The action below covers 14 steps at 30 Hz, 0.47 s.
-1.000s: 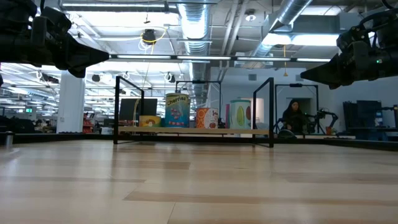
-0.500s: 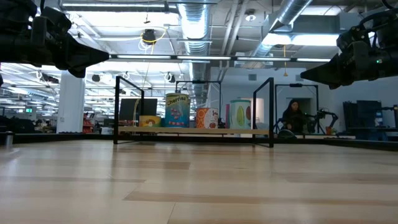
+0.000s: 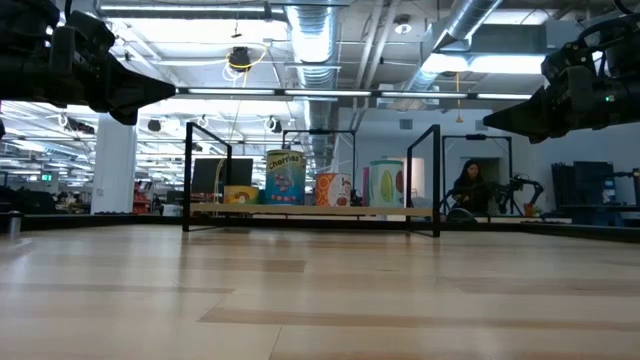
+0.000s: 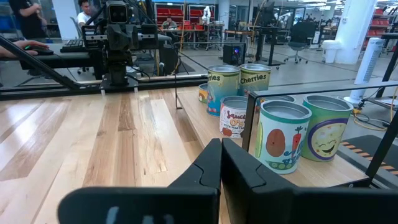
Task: Pick and place cans onto a shelf
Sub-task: Return to Home Position
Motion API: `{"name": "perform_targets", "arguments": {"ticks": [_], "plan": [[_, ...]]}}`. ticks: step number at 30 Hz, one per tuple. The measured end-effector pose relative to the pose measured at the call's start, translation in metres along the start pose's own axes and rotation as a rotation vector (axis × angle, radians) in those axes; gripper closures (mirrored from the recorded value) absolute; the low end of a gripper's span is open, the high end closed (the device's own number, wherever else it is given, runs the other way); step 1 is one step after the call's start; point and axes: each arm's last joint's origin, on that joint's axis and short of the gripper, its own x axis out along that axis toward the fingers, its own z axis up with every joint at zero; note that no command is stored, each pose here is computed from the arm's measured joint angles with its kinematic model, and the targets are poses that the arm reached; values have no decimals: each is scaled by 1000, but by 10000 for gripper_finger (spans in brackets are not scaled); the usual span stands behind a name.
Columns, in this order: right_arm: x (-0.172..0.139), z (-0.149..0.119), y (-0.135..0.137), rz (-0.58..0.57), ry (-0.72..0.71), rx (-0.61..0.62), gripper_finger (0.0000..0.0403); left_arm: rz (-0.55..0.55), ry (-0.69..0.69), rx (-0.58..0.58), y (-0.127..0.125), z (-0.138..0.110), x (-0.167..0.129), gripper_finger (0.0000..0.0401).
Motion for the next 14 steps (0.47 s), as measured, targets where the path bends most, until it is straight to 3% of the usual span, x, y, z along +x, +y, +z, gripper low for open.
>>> {"name": "perform_targets", "arguments": {"ticks": [14], "plan": [[0, 0, 0, 0, 0, 0, 371, 0, 0, 0, 0, 0, 0, 401]]}}
